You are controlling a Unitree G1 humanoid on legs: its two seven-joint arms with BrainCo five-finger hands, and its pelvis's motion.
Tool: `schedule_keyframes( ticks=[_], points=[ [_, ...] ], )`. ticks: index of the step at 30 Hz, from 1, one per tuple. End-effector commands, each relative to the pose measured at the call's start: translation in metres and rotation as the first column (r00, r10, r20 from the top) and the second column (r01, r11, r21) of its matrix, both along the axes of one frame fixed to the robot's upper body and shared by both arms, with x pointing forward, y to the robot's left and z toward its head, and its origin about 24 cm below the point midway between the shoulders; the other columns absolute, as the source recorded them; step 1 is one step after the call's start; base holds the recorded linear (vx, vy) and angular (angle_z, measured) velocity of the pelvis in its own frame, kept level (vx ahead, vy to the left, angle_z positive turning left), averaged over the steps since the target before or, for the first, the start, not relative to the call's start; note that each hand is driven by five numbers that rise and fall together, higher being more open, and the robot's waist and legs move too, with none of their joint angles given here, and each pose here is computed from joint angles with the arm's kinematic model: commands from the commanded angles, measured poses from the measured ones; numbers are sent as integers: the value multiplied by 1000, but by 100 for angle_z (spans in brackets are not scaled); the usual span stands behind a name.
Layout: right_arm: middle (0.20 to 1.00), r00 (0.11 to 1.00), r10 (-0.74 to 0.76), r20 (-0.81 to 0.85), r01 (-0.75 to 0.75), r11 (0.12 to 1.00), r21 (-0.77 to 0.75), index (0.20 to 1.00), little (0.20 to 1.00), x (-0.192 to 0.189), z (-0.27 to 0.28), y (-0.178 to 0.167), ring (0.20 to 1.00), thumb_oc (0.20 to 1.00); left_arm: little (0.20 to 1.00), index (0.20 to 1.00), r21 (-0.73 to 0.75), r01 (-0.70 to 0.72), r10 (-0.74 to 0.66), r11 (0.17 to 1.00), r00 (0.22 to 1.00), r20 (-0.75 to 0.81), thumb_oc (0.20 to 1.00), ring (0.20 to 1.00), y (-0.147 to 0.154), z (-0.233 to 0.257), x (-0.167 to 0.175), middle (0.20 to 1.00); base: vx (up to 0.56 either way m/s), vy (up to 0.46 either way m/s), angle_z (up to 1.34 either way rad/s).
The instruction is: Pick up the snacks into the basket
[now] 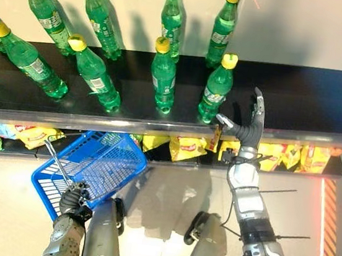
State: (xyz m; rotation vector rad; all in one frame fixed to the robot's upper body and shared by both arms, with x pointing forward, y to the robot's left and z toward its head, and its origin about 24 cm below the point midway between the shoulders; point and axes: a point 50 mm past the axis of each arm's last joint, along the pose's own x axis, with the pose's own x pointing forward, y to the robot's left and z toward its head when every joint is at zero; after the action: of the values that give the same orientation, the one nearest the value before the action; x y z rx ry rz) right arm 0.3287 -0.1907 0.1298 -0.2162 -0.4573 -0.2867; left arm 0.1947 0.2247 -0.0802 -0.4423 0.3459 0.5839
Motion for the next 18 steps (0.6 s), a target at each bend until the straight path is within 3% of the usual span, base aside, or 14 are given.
schedule_keyframes(
  ticks=[1,18],
  points=[
    [1000,997,-11,81,13,1000,-13,1000,1000,11,28,-5,1000,1000,200,200,19,45,-47,999,997,63,200,200,-3,8,-4,200,-15,-3,6],
    [1000,1000,-8,29,7,1000,16,1000,1000,35,38,1,1000,1000,200,200,-12,43,-43,999,999,30,200,200,-2,2,-11,200,0,2,3]
  ],
)
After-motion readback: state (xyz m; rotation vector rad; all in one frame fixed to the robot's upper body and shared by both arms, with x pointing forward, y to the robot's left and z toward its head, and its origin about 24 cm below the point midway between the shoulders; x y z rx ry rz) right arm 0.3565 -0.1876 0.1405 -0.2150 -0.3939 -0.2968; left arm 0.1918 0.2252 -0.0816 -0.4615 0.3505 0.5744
